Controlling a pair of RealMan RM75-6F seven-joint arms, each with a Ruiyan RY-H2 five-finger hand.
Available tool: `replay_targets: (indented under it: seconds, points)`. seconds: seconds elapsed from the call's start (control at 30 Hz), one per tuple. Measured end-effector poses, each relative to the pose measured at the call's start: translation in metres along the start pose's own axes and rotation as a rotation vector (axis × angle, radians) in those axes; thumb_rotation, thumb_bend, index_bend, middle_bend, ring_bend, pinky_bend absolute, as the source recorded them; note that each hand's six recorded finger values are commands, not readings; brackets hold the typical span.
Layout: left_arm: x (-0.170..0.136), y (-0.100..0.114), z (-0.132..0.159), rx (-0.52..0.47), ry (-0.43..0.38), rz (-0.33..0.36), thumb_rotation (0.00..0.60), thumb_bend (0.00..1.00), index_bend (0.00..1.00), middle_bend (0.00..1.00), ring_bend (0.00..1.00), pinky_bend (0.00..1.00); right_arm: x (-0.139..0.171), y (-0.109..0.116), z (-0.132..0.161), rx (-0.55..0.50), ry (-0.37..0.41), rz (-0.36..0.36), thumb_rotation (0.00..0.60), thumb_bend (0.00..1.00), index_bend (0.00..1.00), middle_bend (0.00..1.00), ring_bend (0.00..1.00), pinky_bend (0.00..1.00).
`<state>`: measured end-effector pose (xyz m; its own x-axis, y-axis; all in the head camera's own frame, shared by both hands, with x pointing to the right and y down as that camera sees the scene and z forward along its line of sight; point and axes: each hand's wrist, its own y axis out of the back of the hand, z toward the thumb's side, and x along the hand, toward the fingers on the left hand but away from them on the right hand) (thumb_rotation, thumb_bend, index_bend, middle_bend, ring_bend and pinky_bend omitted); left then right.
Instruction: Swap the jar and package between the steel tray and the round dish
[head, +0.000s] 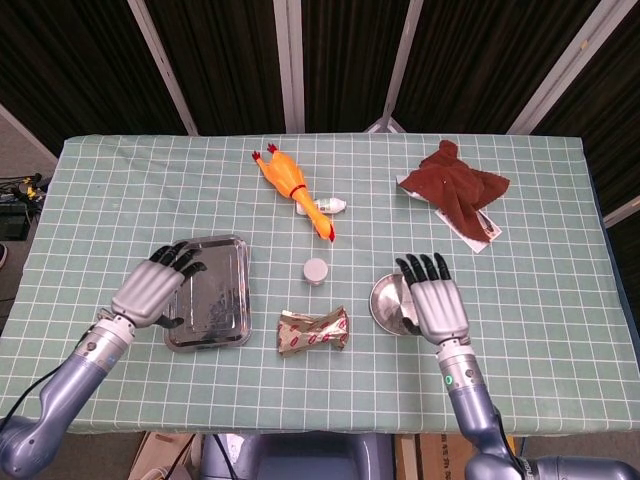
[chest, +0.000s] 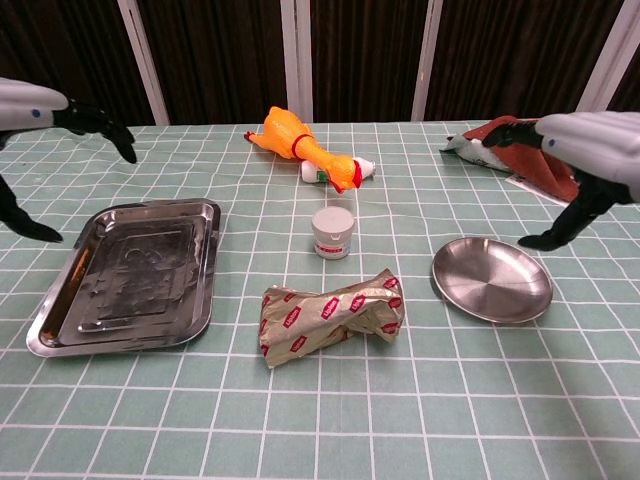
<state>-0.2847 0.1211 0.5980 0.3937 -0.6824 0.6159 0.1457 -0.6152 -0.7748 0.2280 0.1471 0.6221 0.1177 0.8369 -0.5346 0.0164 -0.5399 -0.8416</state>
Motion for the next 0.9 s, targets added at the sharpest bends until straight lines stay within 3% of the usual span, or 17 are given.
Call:
replay_targets:
  seconds: [0.17,0.33,0.57,0.9]
  points:
    - [0.012,-0.007,0.031,-0.023,-0.074,-0.013,0.6,0.0,0.23,0.1,0.01,0.13,-0.009,0.002,-0.026,0.015,-0.068,-0.022,0.6,0.16,0.12,0.11,0.09,0.0]
    - [0.023,-0.018,0.059,-0.103,-0.119,-0.043,0.6,0.0,0.23,0.09,0.01,0.13,-0.012,-0.003,-0.037,0.007,-0.096,-0.019,0.6,0.16,0.12,0.11,0.09,0.0]
    - [0.039,-0.034,0.094,-0.101,-0.167,-0.08,0.6,0.0,0.23,0.09,0.01,0.13,-0.014,-0.008,-0.044,0.011,-0.113,-0.022,0.6,0.16,0.12,0.12,0.09,0.0]
    - [0.061,-0.045,0.146,-0.157,-0.218,-0.035,0.6,0.0,0.23,0.1,0.01,0.16,-0.015,-0.006,-0.046,0.036,-0.109,-0.063,0.6,0.16,0.12,0.11,0.09,0.0]
